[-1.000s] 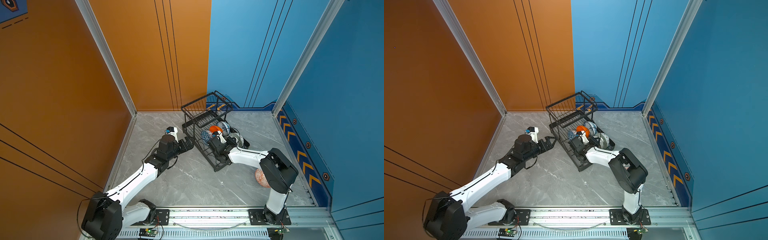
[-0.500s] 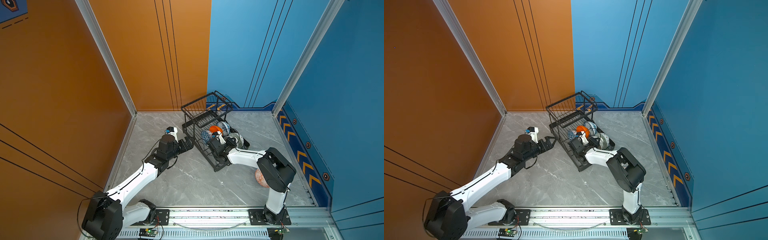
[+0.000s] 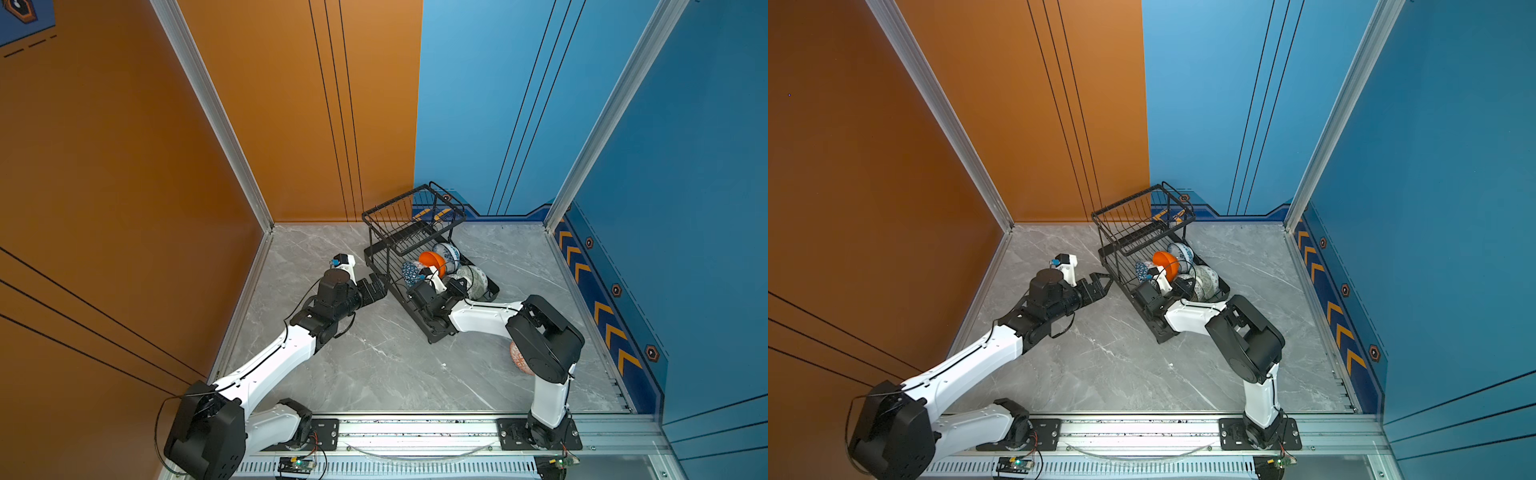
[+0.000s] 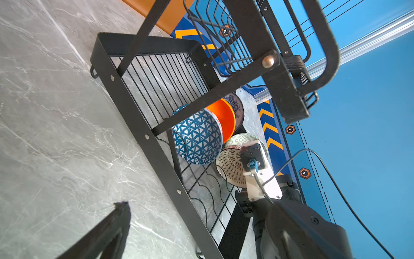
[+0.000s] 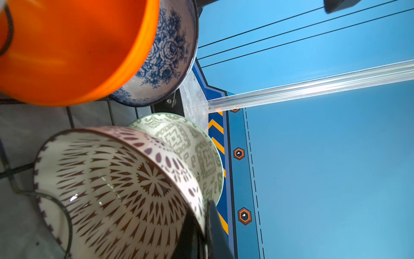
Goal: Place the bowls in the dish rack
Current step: 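Lower the white-and-maroon bowl into the rack while the left gripper nears the rack, then open the right gripper and move it over the orange-patterned bowl on the floor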
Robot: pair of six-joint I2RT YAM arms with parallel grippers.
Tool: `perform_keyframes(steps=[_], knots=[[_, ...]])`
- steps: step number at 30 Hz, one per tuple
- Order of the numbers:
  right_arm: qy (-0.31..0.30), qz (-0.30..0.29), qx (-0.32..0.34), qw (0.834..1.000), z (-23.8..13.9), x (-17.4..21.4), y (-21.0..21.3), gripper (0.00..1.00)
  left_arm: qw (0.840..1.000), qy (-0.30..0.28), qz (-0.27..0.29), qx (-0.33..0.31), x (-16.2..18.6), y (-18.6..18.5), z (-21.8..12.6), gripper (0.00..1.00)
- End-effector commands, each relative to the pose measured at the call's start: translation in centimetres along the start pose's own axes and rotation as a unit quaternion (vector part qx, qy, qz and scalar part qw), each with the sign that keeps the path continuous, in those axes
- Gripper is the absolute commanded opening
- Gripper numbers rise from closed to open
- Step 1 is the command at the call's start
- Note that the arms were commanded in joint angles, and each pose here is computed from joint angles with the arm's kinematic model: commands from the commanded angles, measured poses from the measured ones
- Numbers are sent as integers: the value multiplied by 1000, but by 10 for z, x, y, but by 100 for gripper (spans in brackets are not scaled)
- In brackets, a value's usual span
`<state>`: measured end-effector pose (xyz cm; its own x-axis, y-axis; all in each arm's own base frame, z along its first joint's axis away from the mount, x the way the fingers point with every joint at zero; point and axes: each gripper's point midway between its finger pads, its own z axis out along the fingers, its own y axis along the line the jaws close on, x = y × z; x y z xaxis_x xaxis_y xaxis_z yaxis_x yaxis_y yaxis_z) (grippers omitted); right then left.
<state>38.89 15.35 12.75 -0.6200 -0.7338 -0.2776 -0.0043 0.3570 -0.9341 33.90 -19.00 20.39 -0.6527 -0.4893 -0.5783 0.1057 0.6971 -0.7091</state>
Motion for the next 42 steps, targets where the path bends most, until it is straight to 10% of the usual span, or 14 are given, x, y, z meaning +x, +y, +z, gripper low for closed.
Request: perform_keyframes(steps=[1, 29, 42], knots=[[9, -10, -14, 1000, 1, 6, 11, 0, 1000, -4, 4, 11, -5, -4, 0, 98], [69, 72, -105, 989, 8, 22, 7, 23, 1000, -4, 13, 20, -4, -18, 3, 98], [42, 133, -160, 977, -9, 11, -17, 75, 1000, -2, 29, 11, -4, -27, 2, 98]])
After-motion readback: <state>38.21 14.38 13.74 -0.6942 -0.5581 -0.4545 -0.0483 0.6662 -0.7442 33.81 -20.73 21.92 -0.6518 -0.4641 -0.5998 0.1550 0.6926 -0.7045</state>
